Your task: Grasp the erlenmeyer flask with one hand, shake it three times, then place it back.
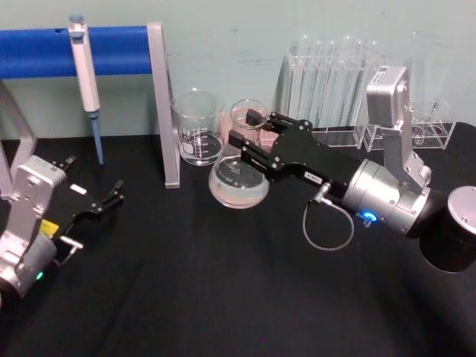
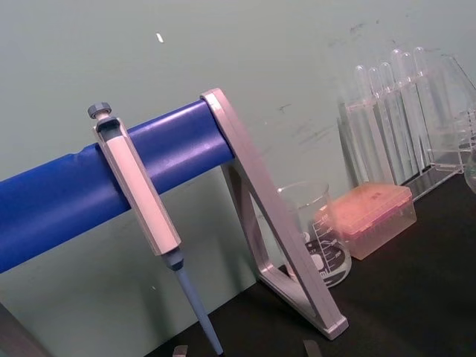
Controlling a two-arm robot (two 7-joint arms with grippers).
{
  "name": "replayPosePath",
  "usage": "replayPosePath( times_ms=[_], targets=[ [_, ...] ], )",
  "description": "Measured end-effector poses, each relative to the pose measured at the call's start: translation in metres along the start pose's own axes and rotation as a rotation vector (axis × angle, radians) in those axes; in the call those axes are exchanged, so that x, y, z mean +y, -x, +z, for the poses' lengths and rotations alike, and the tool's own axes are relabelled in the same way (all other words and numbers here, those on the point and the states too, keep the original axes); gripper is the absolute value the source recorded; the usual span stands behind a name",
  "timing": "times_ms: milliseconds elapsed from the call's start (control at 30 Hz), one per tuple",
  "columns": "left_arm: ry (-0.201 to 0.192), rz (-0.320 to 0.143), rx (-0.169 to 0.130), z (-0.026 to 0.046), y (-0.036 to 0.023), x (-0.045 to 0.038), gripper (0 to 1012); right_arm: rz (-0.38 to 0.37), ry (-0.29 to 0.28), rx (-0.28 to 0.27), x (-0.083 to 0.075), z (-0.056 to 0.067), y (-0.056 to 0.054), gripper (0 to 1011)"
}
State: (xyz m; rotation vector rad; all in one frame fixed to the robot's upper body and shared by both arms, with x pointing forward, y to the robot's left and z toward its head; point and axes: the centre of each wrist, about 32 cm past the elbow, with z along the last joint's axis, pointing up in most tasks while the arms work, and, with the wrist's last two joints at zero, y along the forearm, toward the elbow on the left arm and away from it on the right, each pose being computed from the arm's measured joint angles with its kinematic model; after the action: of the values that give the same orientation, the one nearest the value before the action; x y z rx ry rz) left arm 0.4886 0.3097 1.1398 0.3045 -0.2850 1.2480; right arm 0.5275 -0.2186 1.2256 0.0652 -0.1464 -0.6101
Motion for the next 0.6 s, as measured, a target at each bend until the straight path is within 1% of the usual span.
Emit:
replayPosePath(
  times_ms=[100,133,167,233,333,367,433,467,600],
  targets=[
    [0.0,0.0,0.0,0.0,0.0,0.0,1001,-0.027,-0.002,-0.003,-0.003,0.0,-0.002,450],
    [0.0,0.0,0.0,0.0,0.0,0.0,1001,-0.047,-0.002,-0.005,-0.005,0.0,-0.003,450],
    [0.0,0.0,0.0,0.0,0.0,0.0,1001,-0.047,-0.002,-0.005,-0.005,0.0,-0.003,450],
    [0.0,0.0,0.0,0.0,0.0,0.0,1001,-0.097,-0.004,-0.009,-0.013,0.001,-0.007,450],
    [0.0,0.0,0.0,0.0,0.0,0.0,1001,-0.137,-0.003,-0.012,-0.018,0.001,-0.009,450],
    [0.0,0.0,0.0,0.0,0.0,0.0,1001,-0.169,-0.003,-0.016,-0.024,0.002,-0.011,450],
    [0.0,0.0,0.0,0.0,0.0,0.0,1001,-0.2,-0.002,-0.019,-0.029,0.003,-0.013,450],
    [0.0,0.0,0.0,0.0,0.0,0.0,1001,-0.235,-0.002,-0.022,-0.035,0.004,-0.015,450],
    [0.0,0.0,0.0,0.0,0.0,0.0,1001,-0.318,0.007,-0.029,-0.049,0.005,-0.02,450]
  ],
)
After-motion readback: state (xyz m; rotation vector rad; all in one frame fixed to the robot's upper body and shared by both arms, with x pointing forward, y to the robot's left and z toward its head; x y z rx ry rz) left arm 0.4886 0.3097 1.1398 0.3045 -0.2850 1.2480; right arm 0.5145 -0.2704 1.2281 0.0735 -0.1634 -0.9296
